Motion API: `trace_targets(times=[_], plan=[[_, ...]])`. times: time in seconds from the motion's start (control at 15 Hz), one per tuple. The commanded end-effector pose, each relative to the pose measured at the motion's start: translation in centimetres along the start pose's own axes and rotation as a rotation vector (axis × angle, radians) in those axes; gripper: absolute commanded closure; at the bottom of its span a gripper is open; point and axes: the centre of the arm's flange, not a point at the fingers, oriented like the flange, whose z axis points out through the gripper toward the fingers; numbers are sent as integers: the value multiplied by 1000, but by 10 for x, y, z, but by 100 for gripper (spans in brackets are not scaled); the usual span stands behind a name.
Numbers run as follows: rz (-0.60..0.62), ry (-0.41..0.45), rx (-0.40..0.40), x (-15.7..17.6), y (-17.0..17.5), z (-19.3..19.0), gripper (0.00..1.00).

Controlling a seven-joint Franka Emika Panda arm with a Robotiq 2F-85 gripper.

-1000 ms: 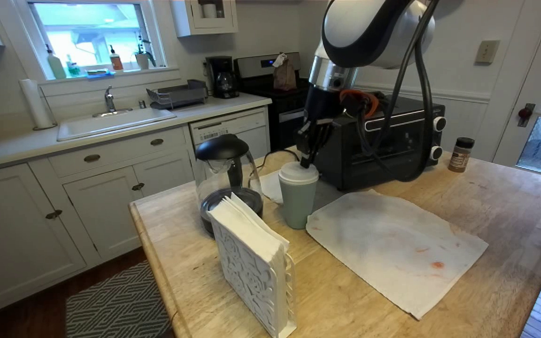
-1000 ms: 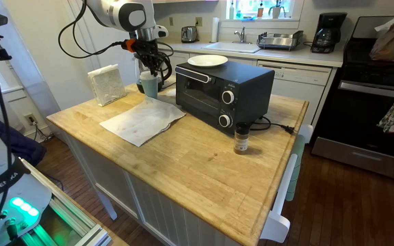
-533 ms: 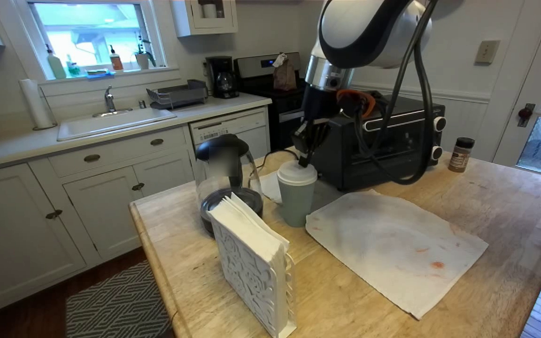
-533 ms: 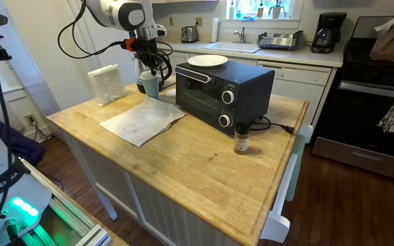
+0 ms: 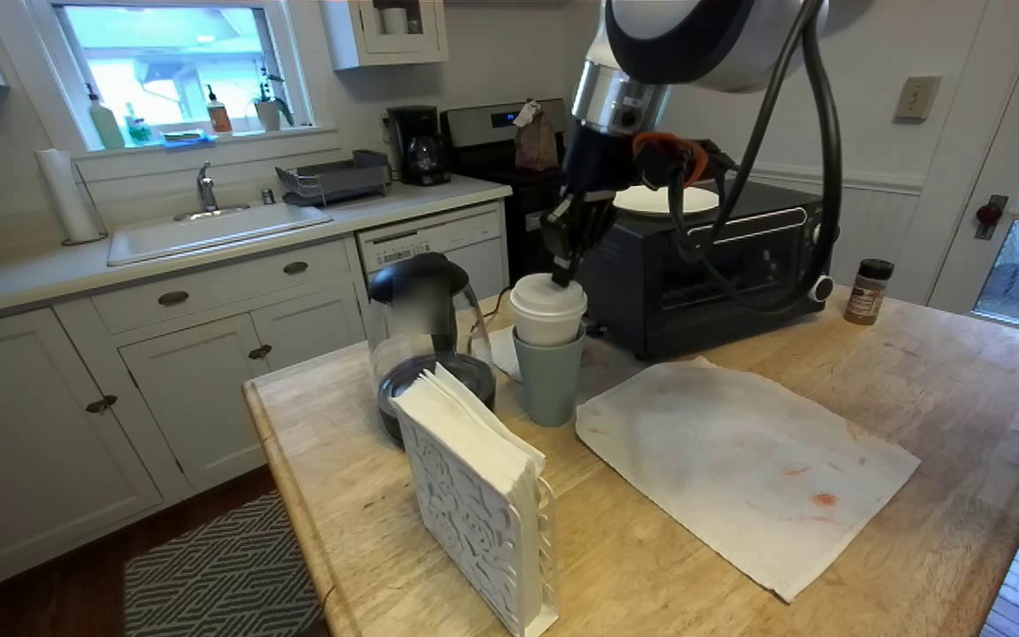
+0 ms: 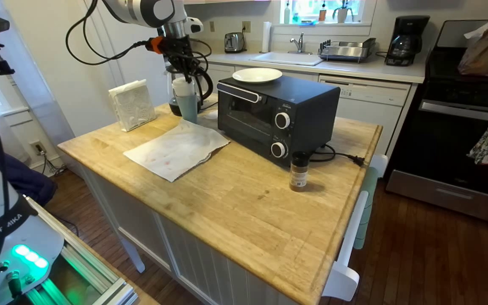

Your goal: Remove the white coffee cup from the grey cup.

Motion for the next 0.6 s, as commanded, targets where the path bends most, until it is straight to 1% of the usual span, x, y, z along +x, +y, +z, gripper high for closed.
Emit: trace_targets(times=[0.0, 0.27, 0.4, 0.53], plan=[[-8, 37, -5, -9, -8, -30, 100], [-37, 87, -13, -15, -19, -65, 100], [-67, 103, -37, -23, -27, -85, 100], [-107, 127, -42, -31, -37, -105, 100]])
